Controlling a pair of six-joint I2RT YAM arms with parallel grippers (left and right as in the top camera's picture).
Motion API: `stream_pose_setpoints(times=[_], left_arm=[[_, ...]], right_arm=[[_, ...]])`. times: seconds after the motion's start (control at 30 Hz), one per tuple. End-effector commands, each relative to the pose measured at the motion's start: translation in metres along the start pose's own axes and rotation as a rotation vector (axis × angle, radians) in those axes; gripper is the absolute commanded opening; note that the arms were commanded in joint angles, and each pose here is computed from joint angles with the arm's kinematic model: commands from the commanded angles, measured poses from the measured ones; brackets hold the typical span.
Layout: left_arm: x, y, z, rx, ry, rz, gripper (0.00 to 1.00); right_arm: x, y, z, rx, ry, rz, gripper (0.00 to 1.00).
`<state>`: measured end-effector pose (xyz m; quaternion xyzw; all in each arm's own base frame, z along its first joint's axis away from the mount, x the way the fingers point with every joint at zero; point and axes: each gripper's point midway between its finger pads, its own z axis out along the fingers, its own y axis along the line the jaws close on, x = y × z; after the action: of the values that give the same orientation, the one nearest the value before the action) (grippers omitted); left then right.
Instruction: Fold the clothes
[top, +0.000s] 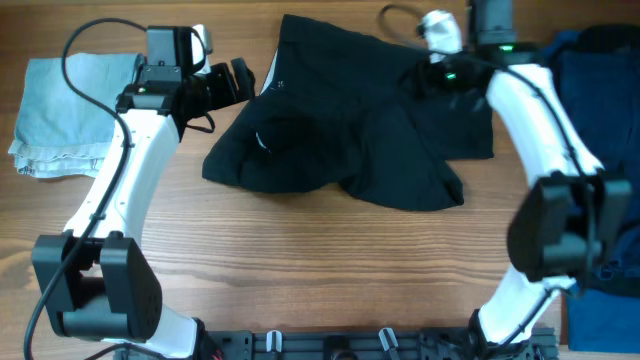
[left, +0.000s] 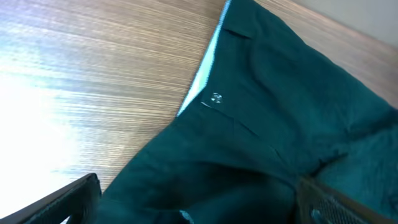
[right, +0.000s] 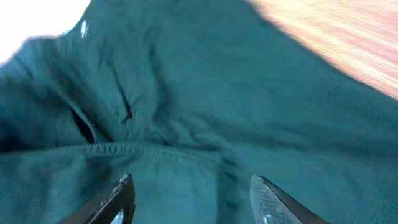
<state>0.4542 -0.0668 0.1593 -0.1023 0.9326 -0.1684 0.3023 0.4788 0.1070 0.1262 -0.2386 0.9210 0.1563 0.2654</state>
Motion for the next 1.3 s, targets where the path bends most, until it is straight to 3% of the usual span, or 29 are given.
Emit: stream_pose_setpoints(times=[0.0,0.2,0.4,0.77,0.93,0.97,1.0,1.1,1.27], left_arm=[[-0.015,0.004,-0.014,-0.004,-0.045,-0.065,1.0],[-0.014,0.006,-0.014,-0.008,-0.039,-0.069,1.0],[-0.012,0.006,-0.014,-0.011,-0.033,-0.07,1.0],[-0.01,0.007,-0.014,-0.015,-0.023,-0.073,1.0],[-0.011,0.013,-0.014,-0.045,-0.035,-0.073,1.0],[-0.012,0.015,-0.014,-0.06,-0.041,-0.073,1.0],[-0.013,0.015,-0.015,-0.06,-0.042,-0.073,1.0],[-0.014,0.019,-0.015,-0.066,-0.044,-0.081,1.0],[-0.011,0.046,-0.021,-0.111,-0.019,-0.135,1.0]], right_arm=[[0.018,0.002,0.047,-0.031,0.052,-0.163,0.64],[0.041,-0.007,0.075,-0.023,0.121,-0.022,0.66],[0.063,-0.003,0.073,0.004,0.211,0.345,0.63],[0.074,-0.007,0.072,0.058,0.251,0.459,0.5],[0.077,-0.005,0.071,0.059,0.264,0.512,0.11],[0.078,-0.005,0.071,0.058,0.267,0.516,0.04],[0.077,-0.004,0.068,0.058,0.271,0.512,0.04],[0.069,0.01,0.029,0.025,0.275,0.529,0.04],[0.085,0.054,-0.075,0.031,0.361,0.579,0.04]])
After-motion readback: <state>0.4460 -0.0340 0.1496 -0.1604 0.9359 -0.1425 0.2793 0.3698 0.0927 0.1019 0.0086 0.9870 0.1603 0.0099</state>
